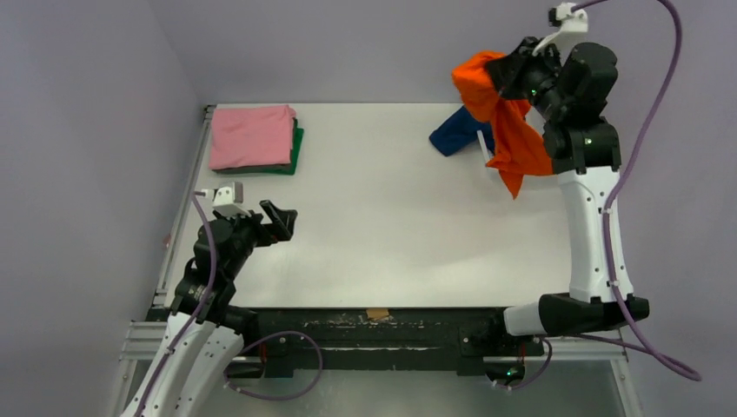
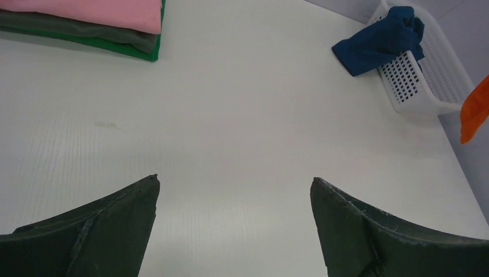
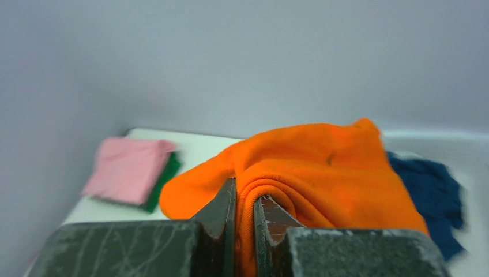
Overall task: Fold and stack the t-shirts
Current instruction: Grab crumpled tshirt from bin with the right arm, then move the tshirt to the center of the board
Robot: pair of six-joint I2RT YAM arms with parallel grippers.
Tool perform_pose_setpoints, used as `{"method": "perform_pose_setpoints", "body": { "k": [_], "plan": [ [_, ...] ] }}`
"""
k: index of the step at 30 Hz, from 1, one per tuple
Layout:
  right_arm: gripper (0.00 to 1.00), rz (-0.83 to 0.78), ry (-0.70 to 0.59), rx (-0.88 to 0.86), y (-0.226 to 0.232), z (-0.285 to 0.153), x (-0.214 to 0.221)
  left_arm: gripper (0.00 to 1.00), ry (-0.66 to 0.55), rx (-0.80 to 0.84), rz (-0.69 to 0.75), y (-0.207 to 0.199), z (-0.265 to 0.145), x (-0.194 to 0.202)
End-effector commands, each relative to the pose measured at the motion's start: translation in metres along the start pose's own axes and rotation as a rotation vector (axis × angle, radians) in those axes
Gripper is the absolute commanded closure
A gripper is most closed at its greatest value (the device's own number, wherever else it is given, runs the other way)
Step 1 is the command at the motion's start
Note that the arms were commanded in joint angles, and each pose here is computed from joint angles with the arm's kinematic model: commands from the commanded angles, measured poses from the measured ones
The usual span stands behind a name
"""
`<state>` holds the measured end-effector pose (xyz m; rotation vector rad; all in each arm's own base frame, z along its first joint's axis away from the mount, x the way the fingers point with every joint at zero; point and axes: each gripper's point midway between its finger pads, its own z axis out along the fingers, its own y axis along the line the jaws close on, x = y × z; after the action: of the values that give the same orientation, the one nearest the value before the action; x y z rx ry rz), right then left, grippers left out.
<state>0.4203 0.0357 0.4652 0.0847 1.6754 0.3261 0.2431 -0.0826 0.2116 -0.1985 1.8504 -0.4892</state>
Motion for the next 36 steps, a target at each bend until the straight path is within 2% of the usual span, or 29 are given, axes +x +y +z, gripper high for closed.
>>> {"method": "perform_pose_setpoints", "body": {
  "k": [1, 5, 8, 10, 12, 14, 17, 19, 20, 21, 22, 24, 26, 28, 31, 36],
  "plan": [
    [1.0, -0.032, 0.008, -0.499, 0.136, -0.039, -0.007, 0.0, -0.038, 0.019, -0.048, -0.009, -0.014, -0.016],
    [1.0, -0.035, 0.033, -0.791, 0.217, -0.068, 0.002, 0.0, -0.049, -0.004, -0.078, -0.007, -0.028, -0.021],
    [1.0, -0.042, 0.065, -0.977, 0.261, -0.086, 0.009, 0.0, -0.048, -0.041, -0.097, -0.002, -0.039, -0.023],
    [1.0, -0.049, 0.094, -1.056, 0.274, -0.092, 0.016, 0.0, -0.039, -0.08, -0.118, 0.005, -0.043, -0.019],
    [1.0, -0.074, 0.105, -1.031, 0.269, -0.086, 0.028, 0.0, -0.034, -0.103, -0.142, 0.009, -0.045, -0.016],
    [0.97, -0.097, 0.113, -0.871, 0.244, -0.066, 0.051, 0.0, -0.024, -0.116, -0.156, 0.01, -0.045, -0.014],
    [0.88, -0.092, 0.209, -0.501, 0.169, -0.032, 0.132, 0.0, 0.005, -0.146, -0.183, 0.014, -0.042, -0.009],
    [0.73, -0.054, 0.296, -0.232, 0.103, -0.019, 0.198, 0.0, 0.04, -0.168, -0.196, 0.016, -0.037, -0.001],
    [0.53, -0.028, 0.352, -0.113, 0.07, -0.018, 0.233, 0.0, 0.061, -0.178, -0.197, 0.018, -0.035, 0.004],
    [0.37, 0.005, 0.402, 0.01, 0.035, -0.019, 0.262, 0.0, 0.094, -0.197, -0.198, 0.021, -0.031, 0.011],
    [0.29, 0.033, 0.445, 0.117, 0.005, -0.023, 0.283, 0.0, 0.12, -0.211, -0.198, 0.023, -0.029, 0.016],
    [0.22, 0.041, 0.486, 0.292, -0.036, -0.034, 0.302, 0.0, 0.177, -0.237, -0.205, 0.027, -0.025, 0.03],
    [0.2, 0.008, 0.479, 0.387, -0.052, -0.043, 0.297, 0.0, 0.227, -0.243, -0.215, 0.029, -0.016, 0.045],
    [0.16, -0.008, 0.448, 0.295, -0.03, -0.041, 0.291, 0.0, 0.264, -0.24, -0.224, 0.03, -0.003, 0.057],
    [0.14, -0.137, 0.455, 0.142, 0.021, -0.04, 0.297, 0.0, 0.319, -0.252, -0.207, 0.032, 0.02, 0.069],
    [0.19, -0.257, 0.593, -0.236, 0.125, -0.044, 0.363, 0.0, 0.416, -0.288, -0.187, 0.034, 0.068, 0.082]
  ]
}}
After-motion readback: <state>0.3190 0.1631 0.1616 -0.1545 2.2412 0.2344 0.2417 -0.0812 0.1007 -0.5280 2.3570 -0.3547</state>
